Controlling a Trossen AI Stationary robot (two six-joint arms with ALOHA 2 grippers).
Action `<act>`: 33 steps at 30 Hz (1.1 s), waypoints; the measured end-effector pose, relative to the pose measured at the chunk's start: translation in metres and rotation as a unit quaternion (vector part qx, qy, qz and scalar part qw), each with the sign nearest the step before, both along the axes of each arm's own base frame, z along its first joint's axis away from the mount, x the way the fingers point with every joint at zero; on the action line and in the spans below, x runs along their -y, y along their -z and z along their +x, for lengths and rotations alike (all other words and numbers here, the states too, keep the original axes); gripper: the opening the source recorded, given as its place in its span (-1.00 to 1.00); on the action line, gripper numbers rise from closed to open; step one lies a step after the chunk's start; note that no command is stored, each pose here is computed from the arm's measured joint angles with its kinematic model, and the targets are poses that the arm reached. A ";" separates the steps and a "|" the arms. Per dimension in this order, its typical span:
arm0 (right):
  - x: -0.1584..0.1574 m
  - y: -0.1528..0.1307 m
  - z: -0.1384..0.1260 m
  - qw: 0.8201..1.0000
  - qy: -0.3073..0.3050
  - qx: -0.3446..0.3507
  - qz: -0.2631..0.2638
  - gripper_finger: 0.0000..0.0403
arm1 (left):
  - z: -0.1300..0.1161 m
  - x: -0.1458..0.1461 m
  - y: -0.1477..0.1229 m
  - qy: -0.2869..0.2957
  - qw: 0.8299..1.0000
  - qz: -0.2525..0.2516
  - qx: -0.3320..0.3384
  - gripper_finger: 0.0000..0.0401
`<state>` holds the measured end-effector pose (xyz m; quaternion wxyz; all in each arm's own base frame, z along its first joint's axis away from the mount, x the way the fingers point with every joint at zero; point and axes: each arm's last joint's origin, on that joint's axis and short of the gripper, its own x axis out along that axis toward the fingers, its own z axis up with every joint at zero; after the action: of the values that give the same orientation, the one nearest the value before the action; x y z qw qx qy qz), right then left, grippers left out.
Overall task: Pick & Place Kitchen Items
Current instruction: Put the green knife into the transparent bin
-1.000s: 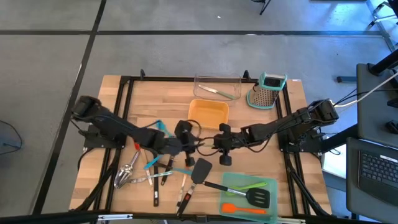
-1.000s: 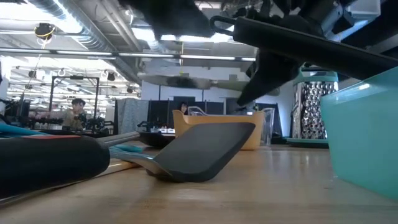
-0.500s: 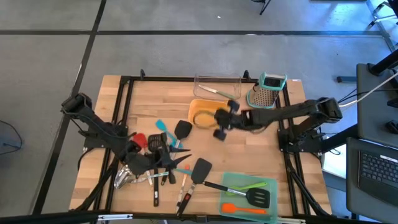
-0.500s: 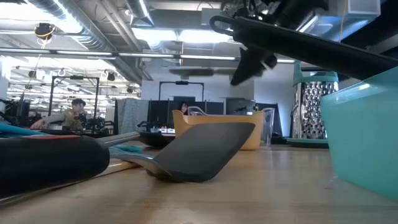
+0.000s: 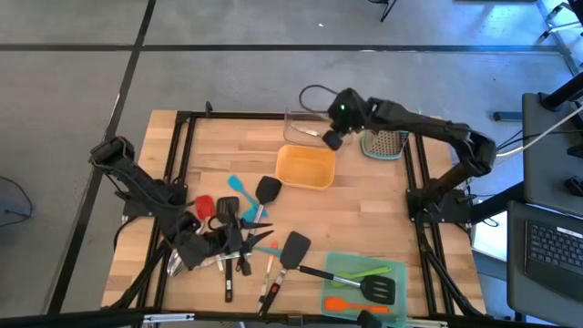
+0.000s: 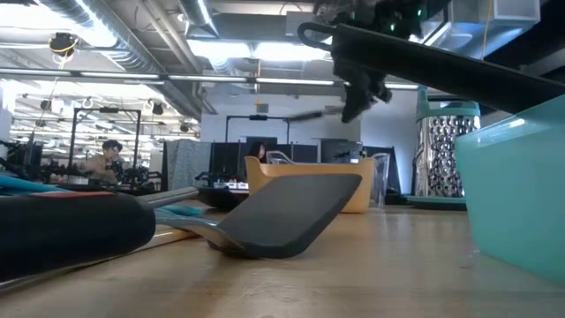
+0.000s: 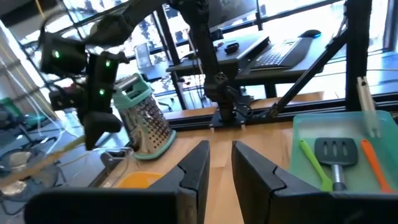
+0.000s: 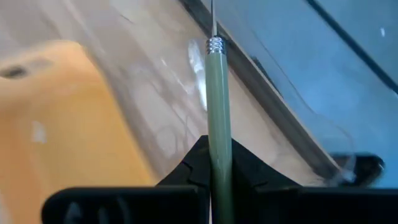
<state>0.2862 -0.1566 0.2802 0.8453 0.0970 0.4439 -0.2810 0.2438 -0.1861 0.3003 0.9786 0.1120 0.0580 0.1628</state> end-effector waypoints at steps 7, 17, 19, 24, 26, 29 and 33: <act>0.026 0.034 -0.002 0.996 -0.025 -0.067 0.046 -0.89 | -0.001 0.000 0.000 -0.017 1.000 0.009 0.001 -0.70; 0.034 0.083 0.016 0.986 -0.059 -0.142 0.059 -0.89 | -0.003 0.002 -0.001 -0.014 1.000 0.005 0.003 -0.70; 0.038 0.089 0.018 0.987 -0.051 -0.144 0.058 -0.89 | -0.004 0.004 -0.001 -0.010 1.000 0.002 0.004 -0.70; 0.046 0.101 0.019 0.987 -0.032 -0.141 0.063 -0.89 | -0.007 0.008 -0.001 -0.001 1.000 0.001 0.004 -0.70; 0.049 0.102 0.018 0.988 -0.018 -0.137 0.068 -0.89 | -0.008 0.008 -0.001 -0.001 1.000 0.001 0.004 -0.70; 0.053 0.107 0.016 0.987 0.006 -0.137 0.080 -0.89 | -0.008 0.008 -0.001 -0.001 1.000 0.001 0.004 -0.70; 0.059 0.111 0.013 0.986 0.033 -0.138 0.089 -0.89 | -0.008 0.008 -0.001 -0.001 1.000 0.001 0.004 -0.70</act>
<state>0.2987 -0.2153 0.1695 0.7541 0.1470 0.5762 -0.2787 0.2361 -0.1944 0.3008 0.9785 0.1119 0.0539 0.1644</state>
